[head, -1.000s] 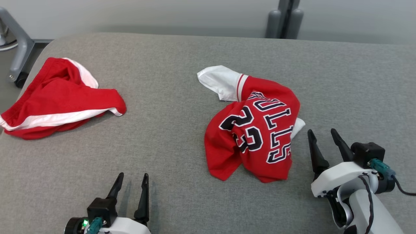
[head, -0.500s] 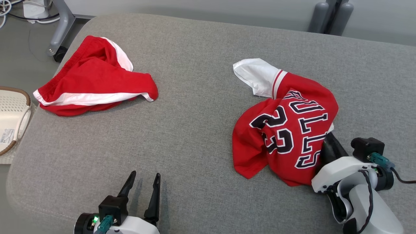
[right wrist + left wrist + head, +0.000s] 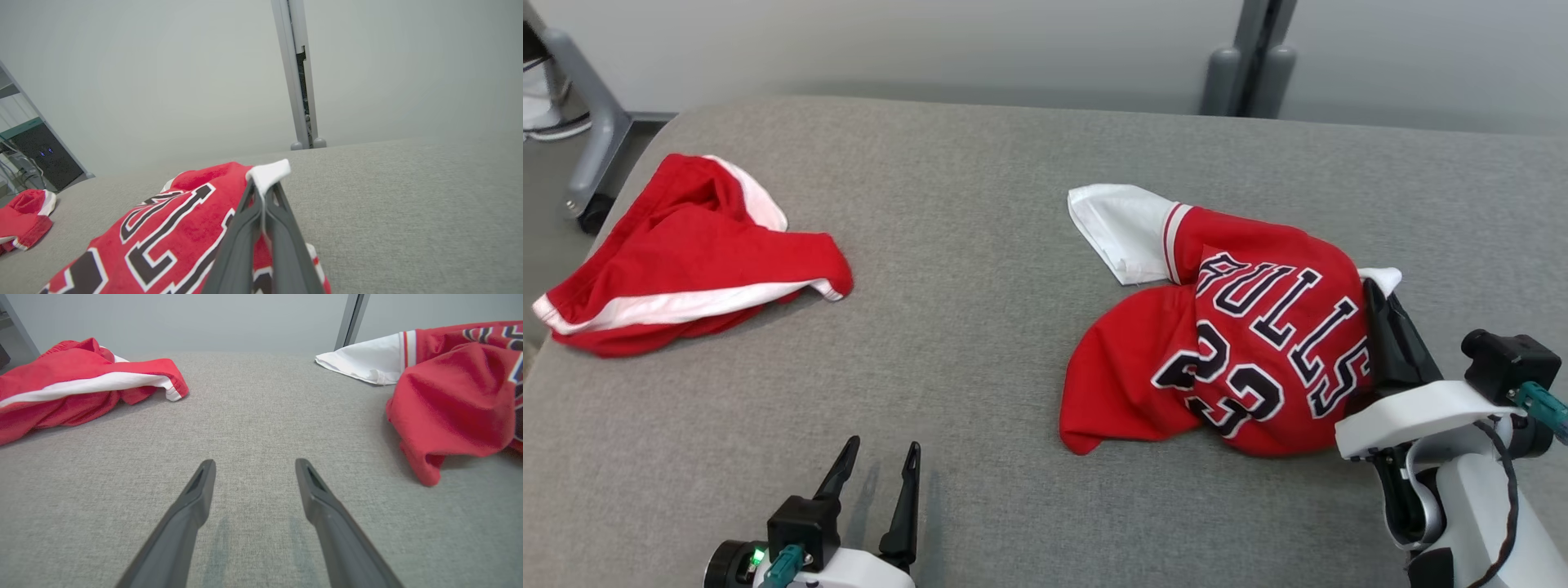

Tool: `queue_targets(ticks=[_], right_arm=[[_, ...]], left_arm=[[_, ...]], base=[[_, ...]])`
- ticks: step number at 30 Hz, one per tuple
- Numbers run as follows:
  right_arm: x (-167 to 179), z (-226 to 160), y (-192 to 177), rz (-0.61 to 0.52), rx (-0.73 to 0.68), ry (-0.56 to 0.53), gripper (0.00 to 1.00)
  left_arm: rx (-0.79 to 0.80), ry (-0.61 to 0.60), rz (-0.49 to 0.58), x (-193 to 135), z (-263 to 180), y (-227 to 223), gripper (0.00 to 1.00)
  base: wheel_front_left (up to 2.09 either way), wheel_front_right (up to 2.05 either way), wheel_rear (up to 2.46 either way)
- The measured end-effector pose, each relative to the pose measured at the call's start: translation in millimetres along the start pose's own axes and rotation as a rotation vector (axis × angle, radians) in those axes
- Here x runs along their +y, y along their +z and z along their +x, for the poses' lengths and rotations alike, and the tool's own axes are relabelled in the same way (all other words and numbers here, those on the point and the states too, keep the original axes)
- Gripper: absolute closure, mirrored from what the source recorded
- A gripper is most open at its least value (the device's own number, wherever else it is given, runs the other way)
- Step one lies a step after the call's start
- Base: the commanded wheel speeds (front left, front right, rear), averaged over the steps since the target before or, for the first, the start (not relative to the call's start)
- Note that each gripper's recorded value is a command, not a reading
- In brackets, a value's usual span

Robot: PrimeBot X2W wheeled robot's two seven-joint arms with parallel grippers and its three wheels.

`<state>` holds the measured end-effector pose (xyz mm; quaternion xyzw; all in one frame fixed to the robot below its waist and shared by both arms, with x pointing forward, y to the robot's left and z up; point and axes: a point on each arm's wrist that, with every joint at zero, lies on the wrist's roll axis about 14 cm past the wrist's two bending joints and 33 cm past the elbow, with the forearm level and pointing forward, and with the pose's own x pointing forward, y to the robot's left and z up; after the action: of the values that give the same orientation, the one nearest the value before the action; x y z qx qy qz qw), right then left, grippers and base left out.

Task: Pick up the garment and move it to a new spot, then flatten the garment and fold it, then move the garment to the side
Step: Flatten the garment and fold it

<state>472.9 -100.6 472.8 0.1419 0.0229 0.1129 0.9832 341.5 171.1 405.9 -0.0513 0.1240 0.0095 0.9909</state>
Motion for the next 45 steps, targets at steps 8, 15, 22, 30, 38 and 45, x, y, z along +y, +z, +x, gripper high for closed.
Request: queue_targets(ticks=[8,15,22,30,38,45], right_arm=[[-20.3,-26.8,56.1,-0.03,-0.152,-0.051,1.0],[-28.1,-43.8,93.5,-0.081,-0.244,-0.061,1.0],[1.8,-27.6,121.0,-0.106,-0.312,0.029,1.0],[107.3,1.1,177.4,-0.103,-0.47,0.318,1.0],[134.4,17.7,162.1,-0.08,-0.439,0.387,1.0],[27.4,25.2,50.7,-0.119,-0.105,0.087,0.61]], left_arm=[[-0.017,-0.1,-0.003,-31.8,6.0,5.7,0.0],[-0.022,-0.172,-0.004,-55.8,9.7,8.4,0.0],[-0.017,-0.162,-0.014,-53.4,5.7,6.5,0.0],[-0.001,-0.111,-0.036,-38.3,-2.7,0.4,0.0],[0.024,-0.059,-0.055,-24.5,-7.9,-8.2,0.0],[0.041,-0.058,-0.058,-24.6,-2.3,-12.1,0.0]], base=[[0.0,0.0,0.0],[0.0,0.0,0.0],[0.0,0.0,0.0],[0.0,0.0,0.0],[0.0,0.0,0.0],[0.0,0.0,0.0]])
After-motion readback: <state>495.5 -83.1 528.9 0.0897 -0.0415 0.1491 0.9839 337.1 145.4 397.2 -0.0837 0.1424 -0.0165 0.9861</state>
